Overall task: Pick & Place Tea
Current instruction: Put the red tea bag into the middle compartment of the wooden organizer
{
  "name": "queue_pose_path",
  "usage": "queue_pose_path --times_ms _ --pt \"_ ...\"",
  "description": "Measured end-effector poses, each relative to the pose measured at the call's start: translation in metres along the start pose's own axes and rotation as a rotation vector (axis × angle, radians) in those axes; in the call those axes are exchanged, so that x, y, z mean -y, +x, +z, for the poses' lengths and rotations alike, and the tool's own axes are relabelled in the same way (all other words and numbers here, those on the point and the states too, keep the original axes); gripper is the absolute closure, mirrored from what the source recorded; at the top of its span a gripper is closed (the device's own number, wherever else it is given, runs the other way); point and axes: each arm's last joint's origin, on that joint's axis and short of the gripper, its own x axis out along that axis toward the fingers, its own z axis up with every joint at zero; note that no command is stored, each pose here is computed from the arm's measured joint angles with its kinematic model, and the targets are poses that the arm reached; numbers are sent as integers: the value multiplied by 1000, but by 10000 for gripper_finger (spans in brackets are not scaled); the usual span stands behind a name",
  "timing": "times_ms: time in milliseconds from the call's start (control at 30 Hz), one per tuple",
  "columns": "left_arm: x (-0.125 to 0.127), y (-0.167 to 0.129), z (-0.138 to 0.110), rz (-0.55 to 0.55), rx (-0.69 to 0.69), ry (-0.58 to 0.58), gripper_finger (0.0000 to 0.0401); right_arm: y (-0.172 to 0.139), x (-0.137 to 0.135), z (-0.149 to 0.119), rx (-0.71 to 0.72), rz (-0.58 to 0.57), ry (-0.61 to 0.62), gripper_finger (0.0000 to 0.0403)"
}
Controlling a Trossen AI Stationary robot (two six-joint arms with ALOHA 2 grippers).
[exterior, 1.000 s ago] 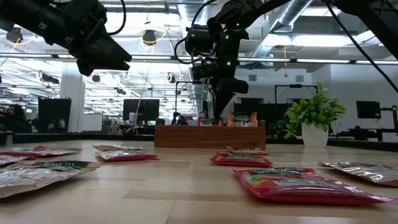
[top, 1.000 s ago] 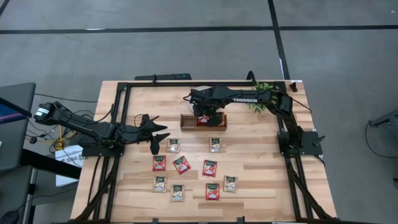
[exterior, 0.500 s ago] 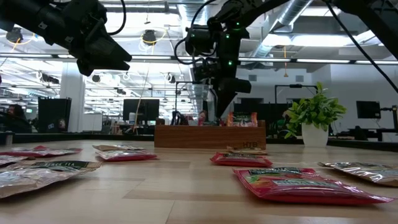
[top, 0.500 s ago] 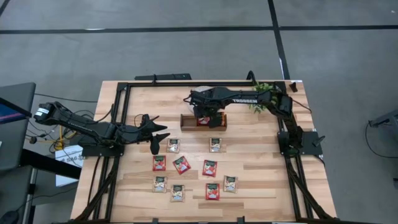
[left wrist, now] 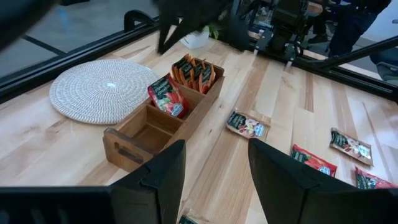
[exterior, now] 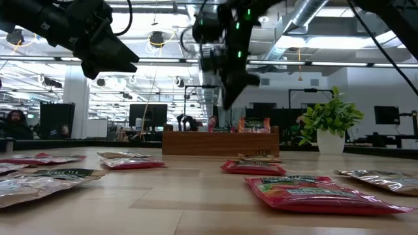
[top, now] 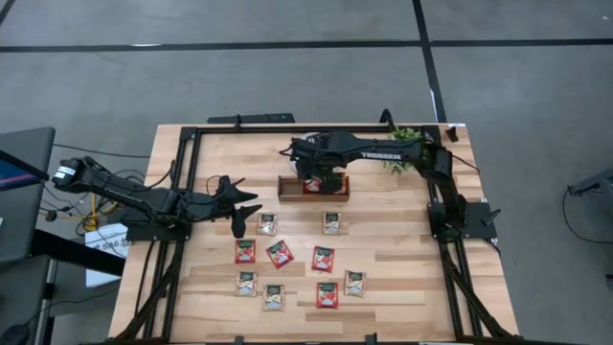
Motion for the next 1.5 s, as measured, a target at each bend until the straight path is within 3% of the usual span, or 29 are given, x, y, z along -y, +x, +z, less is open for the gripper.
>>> queue_pose_path --times_ms 100,300,433,667,800,1133,1500 --pt "0 0 0 0 0 0 234 -41 -5 6 64 16 24 403" --pt "0 0 -1 3 -7 4 234 -122 -49 7 303 273 71 403" --pt "-1 0 -1 5 -11 7 234 -144 -84 10 358 398 51 403" --pt "0 0 -2 -7 -23 10 234 -108 -139 13 188 475 59 403" --pt "0 0 -3 -40 -39 24 234 -75 -159 15 185 482 104 403" --pt "0 0 -5 -56 -68 44 234 -42 -175 11 168 491 304 403" --pt "0 0 -5 -63 -76 46 234 -21 -195 8 183 427 307 403"
